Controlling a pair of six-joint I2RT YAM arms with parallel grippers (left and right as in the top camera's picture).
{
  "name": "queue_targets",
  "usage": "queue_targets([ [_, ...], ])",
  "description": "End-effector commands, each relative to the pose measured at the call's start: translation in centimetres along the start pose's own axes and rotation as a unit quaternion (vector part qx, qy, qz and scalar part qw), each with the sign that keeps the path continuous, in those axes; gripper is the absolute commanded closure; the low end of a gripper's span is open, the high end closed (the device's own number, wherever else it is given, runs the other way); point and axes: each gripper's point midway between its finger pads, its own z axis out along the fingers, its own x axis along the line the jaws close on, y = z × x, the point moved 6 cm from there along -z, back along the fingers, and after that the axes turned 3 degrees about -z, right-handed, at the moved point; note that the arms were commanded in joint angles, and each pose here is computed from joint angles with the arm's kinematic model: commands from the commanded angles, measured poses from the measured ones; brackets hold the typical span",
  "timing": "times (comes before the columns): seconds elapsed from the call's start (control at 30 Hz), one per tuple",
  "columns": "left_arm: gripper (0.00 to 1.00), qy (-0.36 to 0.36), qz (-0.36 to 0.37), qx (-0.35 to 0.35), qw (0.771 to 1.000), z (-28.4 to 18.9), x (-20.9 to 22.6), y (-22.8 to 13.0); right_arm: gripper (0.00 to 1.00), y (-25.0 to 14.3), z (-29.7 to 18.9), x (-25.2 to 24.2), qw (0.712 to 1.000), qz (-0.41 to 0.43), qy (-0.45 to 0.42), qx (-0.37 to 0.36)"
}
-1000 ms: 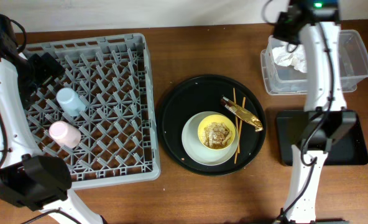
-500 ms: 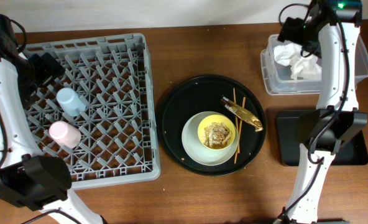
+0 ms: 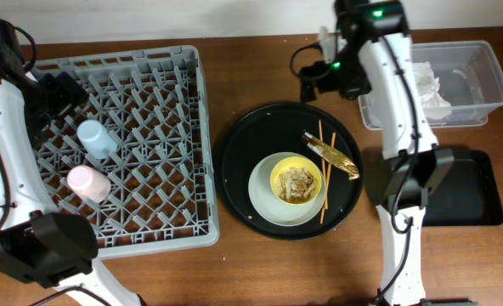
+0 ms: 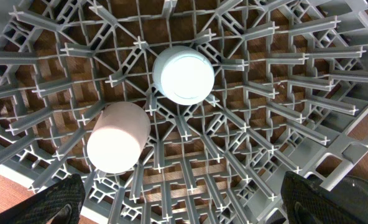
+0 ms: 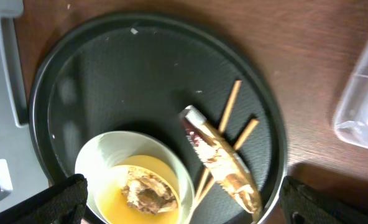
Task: Sort waste into correct bins and load items into the dishwasher rack
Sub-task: 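Move the right gripper back over the tray to the gold wrapper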
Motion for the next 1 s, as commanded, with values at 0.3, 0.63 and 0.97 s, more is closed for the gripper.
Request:
queue_targets([
  [0.3,0.01,-0.001,0.004,-0.007,1.0,-0.4,0.2,0.1,0.01,-2.2,-2.5,1.1,0.977,0.2,-0.076,-0.01],
  [0.63,0.01,-0.001,0.004,-0.007,1.0,-0.4,0.2,0.1,0.01,-8.4,5.8,-2.5,0.817,0.536,-0.147,0.154],
  [0.97,0.01,-0.001,0.004,-0.007,1.0,-0.4,0.2,0.1,0.01,-8.2,6.9,-2.1,0.701,0.684,-0.15,0.135],
])
